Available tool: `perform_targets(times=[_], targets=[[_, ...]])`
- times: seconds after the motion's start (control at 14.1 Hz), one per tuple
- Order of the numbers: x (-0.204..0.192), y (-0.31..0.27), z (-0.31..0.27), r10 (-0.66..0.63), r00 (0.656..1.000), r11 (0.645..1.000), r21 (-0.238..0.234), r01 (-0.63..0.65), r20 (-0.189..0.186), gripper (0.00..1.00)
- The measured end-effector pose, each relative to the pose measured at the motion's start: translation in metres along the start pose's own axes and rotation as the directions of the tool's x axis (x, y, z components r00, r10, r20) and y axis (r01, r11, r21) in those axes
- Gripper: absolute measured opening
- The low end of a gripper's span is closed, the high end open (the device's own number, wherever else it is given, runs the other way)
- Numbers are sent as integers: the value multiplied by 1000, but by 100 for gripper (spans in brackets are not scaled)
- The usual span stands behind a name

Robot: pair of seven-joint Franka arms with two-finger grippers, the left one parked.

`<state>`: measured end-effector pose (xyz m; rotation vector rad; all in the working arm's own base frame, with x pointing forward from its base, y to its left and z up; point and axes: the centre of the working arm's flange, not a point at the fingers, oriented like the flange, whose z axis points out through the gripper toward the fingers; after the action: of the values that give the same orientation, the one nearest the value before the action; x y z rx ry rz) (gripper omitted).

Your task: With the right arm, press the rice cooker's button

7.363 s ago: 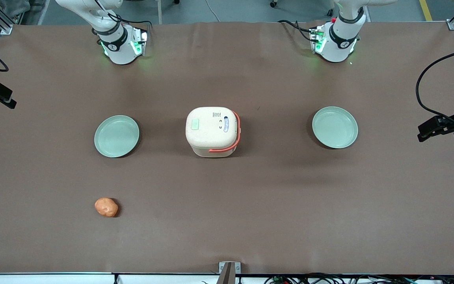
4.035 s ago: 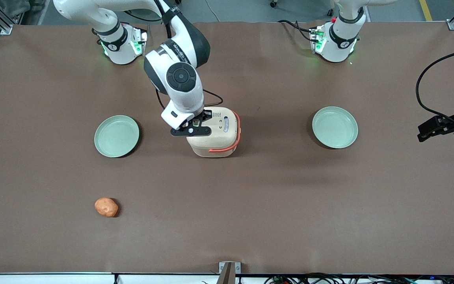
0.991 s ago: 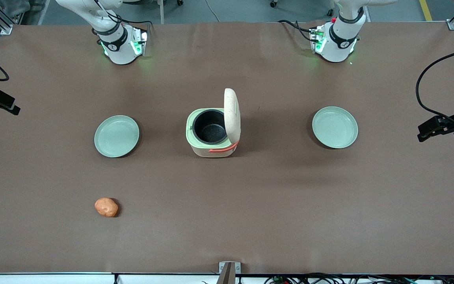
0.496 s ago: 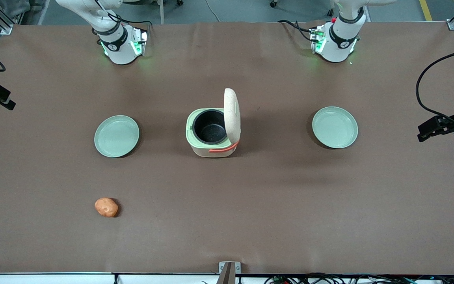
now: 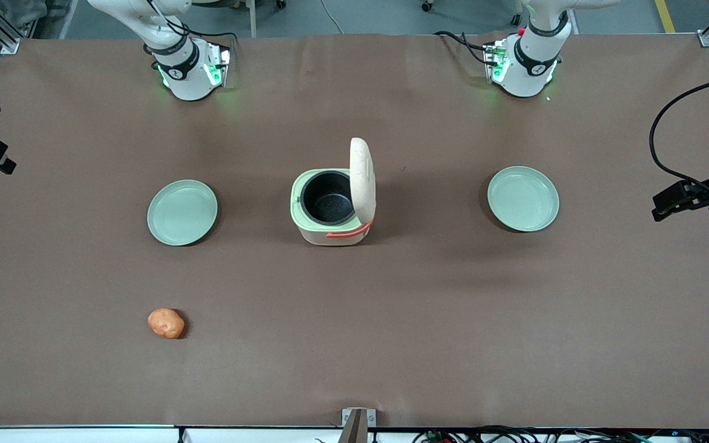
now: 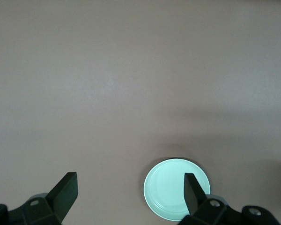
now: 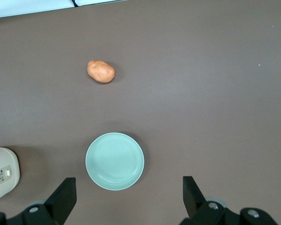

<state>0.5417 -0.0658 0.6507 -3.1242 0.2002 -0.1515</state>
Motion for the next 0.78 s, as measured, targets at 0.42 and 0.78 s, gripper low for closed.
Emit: perform_targets(times=[0.42, 0.78], targets=[[0, -1, 0, -2, 1000, 1000, 0, 2, 1, 100], [-1, -4, 6, -7, 1000, 1000, 0, 7, 13, 100]])
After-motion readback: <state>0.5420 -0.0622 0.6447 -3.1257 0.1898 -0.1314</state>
